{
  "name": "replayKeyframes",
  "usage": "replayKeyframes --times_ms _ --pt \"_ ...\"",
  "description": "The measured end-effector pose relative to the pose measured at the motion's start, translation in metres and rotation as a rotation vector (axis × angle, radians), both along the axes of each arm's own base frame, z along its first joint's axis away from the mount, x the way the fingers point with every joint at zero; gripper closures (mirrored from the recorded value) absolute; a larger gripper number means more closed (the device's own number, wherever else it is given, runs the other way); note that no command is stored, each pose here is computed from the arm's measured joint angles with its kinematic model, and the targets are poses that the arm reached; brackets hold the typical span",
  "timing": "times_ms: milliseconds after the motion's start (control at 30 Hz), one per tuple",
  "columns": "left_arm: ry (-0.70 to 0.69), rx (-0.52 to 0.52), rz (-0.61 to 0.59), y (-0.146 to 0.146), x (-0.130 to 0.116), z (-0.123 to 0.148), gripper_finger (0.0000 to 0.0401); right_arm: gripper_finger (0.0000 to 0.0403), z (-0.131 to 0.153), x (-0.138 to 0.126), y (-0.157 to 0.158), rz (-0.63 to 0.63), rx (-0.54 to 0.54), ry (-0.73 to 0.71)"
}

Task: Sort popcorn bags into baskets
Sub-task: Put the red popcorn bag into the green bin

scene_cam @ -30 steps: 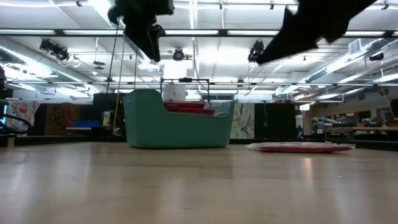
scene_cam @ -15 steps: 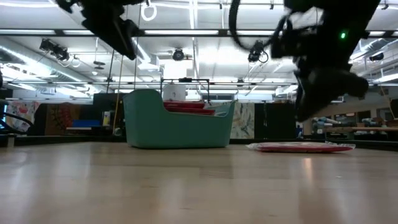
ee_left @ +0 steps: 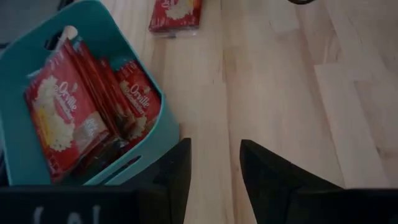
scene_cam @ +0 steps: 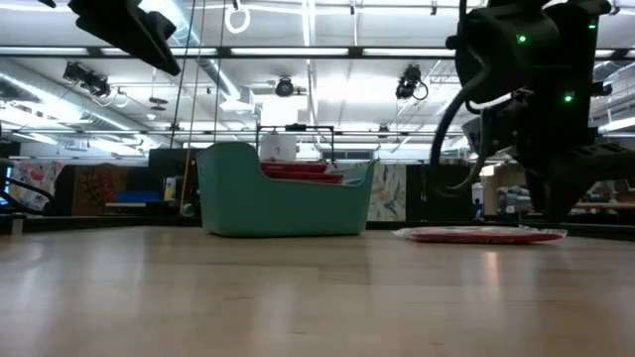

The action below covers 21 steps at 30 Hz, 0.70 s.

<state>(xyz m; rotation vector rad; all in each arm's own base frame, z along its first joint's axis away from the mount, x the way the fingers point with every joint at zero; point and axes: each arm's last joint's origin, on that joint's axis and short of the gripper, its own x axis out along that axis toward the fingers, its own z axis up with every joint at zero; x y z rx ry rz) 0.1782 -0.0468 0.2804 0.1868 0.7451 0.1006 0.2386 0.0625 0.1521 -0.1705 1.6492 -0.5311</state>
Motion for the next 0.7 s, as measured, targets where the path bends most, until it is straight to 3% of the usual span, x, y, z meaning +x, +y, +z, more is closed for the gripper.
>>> replayKeyframes --times_ms 200,567,700 --pt "-0.022 -0.023 0.013 -0.006 -0.006 -0.002 0.026 0.0217 0.006 -0.024 -0.007 -0.01 -0.009 -0.025" --pt "-0.043 -0.067 0.025 -0.01 -0.006 -0.002 0.026 0.0229 0.023 -0.065 -0.056 -0.525 0.116 -0.523" --pt "-0.045 -0.067 0.025 -0.01 -0.006 -0.001 0.026 0.0232 0.018 -0.076 -0.074 -0.668 0.15 -0.579"
